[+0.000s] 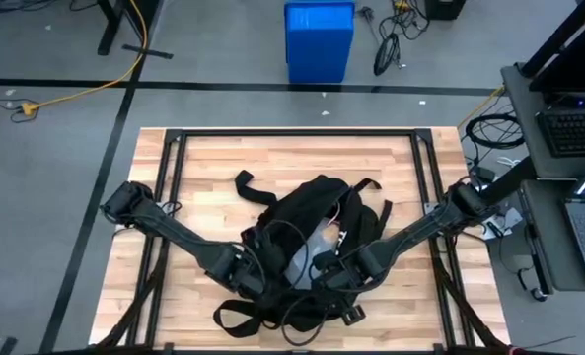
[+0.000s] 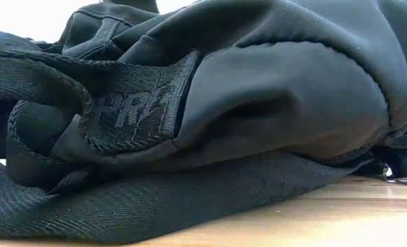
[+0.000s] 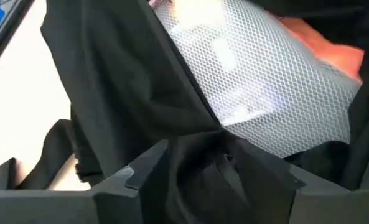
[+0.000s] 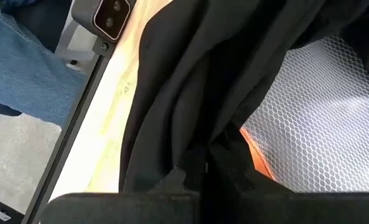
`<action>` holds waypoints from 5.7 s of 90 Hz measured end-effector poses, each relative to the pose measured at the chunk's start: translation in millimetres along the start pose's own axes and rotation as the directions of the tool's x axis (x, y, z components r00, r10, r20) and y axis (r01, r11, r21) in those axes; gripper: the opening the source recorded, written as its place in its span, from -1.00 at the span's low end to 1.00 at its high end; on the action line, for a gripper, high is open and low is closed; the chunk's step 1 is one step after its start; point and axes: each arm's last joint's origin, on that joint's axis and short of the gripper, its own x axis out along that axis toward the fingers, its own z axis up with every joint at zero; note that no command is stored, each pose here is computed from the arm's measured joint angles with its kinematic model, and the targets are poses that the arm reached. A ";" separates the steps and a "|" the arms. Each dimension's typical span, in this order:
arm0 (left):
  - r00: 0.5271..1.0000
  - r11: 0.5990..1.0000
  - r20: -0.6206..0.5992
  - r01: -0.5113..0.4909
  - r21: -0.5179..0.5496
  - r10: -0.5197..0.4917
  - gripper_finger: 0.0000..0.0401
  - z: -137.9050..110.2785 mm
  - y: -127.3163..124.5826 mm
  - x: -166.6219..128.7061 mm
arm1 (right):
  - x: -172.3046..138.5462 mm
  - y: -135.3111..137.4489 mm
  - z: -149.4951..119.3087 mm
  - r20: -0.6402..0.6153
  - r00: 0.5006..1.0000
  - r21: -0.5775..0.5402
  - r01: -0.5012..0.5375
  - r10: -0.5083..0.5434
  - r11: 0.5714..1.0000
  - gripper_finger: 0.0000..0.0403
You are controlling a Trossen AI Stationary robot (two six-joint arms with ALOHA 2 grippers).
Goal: Unpack backpack
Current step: Remove the charger cable from the black backpack
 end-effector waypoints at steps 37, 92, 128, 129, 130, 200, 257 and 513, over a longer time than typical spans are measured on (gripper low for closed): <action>0.997 0.998 -0.035 0.061 -0.017 -0.062 -0.16 -1.9 -5.5 8.2 | 0.1 -0.1 -0.3 -0.002 1.000 0.015 0.001 -0.001 1.000 -1.00; 0.979 0.984 -0.186 -0.050 0.169 0.081 -0.16 -21.9 -12.3 48.9 | 0.1 -0.6 -0.3 -0.003 1.000 0.024 0.003 -0.003 1.000 -1.00; 0.958 0.964 -0.216 -0.141 0.224 0.191 -0.86 -25.3 -3.8 61.1 | 0.1 -0.1 -1.1 -0.010 1.000 0.022 0.000 0.000 1.000 -1.00; 0.958 0.964 -0.215 -0.143 0.224 0.192 -0.89 -25.3 -3.7 61.1 | 0.1 -0.1 -1.1 -0.011 1.000 0.022 0.000 0.000 1.000 -1.00; 0.957 0.963 -0.214 -0.145 0.225 0.194 -0.91 -25.3 -3.6 61.0 | 0.1 -0.1 -1.1 -0.011 1.000 0.022 0.000 0.000 1.000 -1.00; 0.860 0.877 -0.178 -0.459 0.143 0.479 -0.96 -41.2 17.4 26.9 | -1.6 24.0 -6.4 -0.058 0.996 -0.088 -0.069 0.064 0.994 -1.00; 0.869 0.878 -0.138 -0.457 0.143 0.475 -0.96 -37.1 14.3 22.0 | -27.0 -50.7 3.5 -0.049 0.796 0.091 0.605 -0.604 0.791 -0.64; 0.866 0.863 -0.104 -0.464 0.200 0.489 -0.96 -29.3 17.8 22.4 | -59.9 -120.3 -128.3 0.370 0.760 0.447 0.359 -0.535 0.819 -0.06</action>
